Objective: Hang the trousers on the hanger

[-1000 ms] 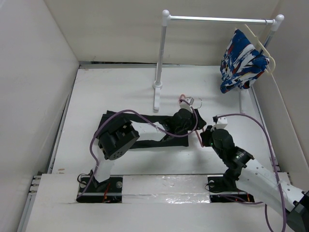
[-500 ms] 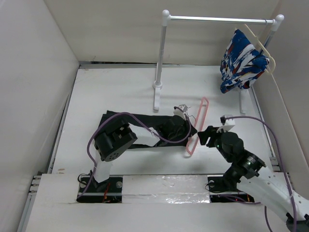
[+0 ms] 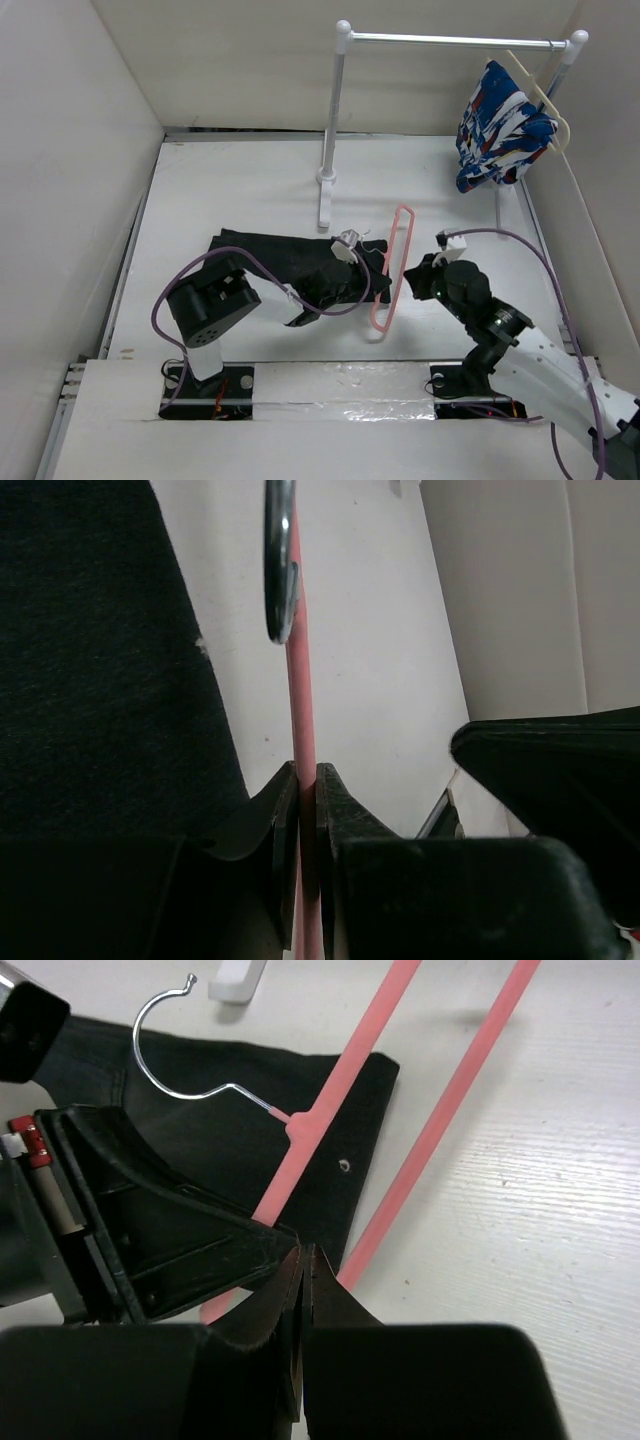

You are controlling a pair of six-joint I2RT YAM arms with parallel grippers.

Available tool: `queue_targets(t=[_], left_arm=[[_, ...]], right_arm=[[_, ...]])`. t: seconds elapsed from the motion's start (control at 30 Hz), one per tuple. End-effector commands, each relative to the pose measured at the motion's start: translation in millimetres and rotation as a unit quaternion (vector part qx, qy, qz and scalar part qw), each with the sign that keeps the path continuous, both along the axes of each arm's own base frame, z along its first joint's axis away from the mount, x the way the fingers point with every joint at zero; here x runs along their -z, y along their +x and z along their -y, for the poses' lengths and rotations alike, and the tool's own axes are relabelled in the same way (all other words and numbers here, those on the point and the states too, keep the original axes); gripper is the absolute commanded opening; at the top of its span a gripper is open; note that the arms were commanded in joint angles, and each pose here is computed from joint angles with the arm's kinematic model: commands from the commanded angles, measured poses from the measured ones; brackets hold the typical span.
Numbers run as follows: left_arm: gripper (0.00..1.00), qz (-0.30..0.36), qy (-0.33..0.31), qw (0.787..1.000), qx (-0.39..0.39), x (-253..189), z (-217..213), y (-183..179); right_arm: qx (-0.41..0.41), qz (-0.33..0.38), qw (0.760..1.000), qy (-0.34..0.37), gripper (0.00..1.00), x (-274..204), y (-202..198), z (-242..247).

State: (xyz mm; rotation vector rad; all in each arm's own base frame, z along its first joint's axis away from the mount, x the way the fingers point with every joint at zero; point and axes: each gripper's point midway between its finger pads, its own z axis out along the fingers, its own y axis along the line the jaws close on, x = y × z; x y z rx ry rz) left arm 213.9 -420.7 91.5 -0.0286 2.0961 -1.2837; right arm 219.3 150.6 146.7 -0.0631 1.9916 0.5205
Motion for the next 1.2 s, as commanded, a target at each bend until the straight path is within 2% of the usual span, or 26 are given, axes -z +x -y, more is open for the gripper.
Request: queue_targets(t=[0.0,0.23,0.33,0.47,0.63,0.77,1.17], left_arm=[[0.0,0.006,-0.07,0.997,-0.041,-27,3,12],[0.0,-0.028,-0.104,0.993,-0.048,-6,8,12],[0.0,-0.038,-0.111,0.992,-0.048,0,8,11],[0.0,-0.047,-0.108,0.991,-0.061,10,1,10],[0.0,-0.048,-0.103,0.991,-0.064,14,0,8],[0.0,-0.046,-0.097,0.992,-0.07,19,0,11],[0.0,-0.049,-0.081,0.992,-0.079,33,-1,13]], right_arm=[[-0.033,0.028,0.999,0.026,0.0,-11,14,-20],[-0.03,0.017,0.999,0.035,0.0,9,47,-17],[-0.055,-0.004,0.998,0.028,0.02,22,57,-23],[-0.062,-0.021,0.998,0.025,0.13,35,76,-24],[-0.082,-0.044,0.995,0.029,0.21,56,90,-33],[-0.093,-0.053,0.994,0.038,0.39,70,92,-40],[-0.083,-0.065,0.994,0.041,0.4,81,103,-36]])
